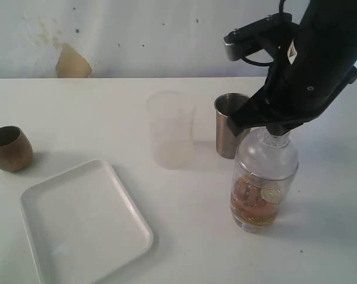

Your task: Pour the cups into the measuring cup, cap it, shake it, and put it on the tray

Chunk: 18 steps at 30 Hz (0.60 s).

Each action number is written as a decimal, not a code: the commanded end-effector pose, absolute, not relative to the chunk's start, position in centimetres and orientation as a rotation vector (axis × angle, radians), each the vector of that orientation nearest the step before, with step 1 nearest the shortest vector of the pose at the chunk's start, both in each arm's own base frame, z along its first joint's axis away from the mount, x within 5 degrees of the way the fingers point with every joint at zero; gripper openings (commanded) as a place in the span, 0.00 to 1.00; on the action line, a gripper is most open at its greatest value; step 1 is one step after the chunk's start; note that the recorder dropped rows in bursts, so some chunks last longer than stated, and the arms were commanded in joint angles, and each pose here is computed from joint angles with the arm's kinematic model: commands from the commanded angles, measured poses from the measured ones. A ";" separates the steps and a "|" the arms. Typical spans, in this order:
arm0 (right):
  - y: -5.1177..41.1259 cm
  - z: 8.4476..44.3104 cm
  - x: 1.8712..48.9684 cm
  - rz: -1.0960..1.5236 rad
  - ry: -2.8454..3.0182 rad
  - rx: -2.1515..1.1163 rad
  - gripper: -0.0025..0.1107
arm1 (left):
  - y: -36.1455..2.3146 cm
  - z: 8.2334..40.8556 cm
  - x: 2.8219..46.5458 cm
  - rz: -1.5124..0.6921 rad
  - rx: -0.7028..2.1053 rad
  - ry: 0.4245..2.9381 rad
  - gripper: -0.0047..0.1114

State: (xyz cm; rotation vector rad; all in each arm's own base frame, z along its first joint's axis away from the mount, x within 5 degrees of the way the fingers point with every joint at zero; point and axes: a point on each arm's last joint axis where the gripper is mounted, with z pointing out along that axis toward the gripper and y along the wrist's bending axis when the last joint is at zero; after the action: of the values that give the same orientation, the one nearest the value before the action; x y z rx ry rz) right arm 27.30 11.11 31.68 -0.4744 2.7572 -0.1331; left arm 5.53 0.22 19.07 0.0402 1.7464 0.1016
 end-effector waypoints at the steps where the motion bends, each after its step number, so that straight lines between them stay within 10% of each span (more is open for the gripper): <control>1: 11.1 30.4 27.5 -0.150 2.810 -0.510 0.02 | 0.2 19.0 5.5 0.103 0.040 1.740 0.04; 18: 10.7 37.0 26.6 -0.078 2.619 -0.469 0.02 | 0.2 19.0 5.5 0.103 0.040 1.740 0.04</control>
State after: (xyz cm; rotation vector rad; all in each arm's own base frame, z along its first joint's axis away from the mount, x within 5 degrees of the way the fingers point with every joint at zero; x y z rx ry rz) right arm 27.10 11.13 35.88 -0.4718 2.6441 -0.0760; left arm 5.53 0.22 19.07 0.0402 1.7464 0.1016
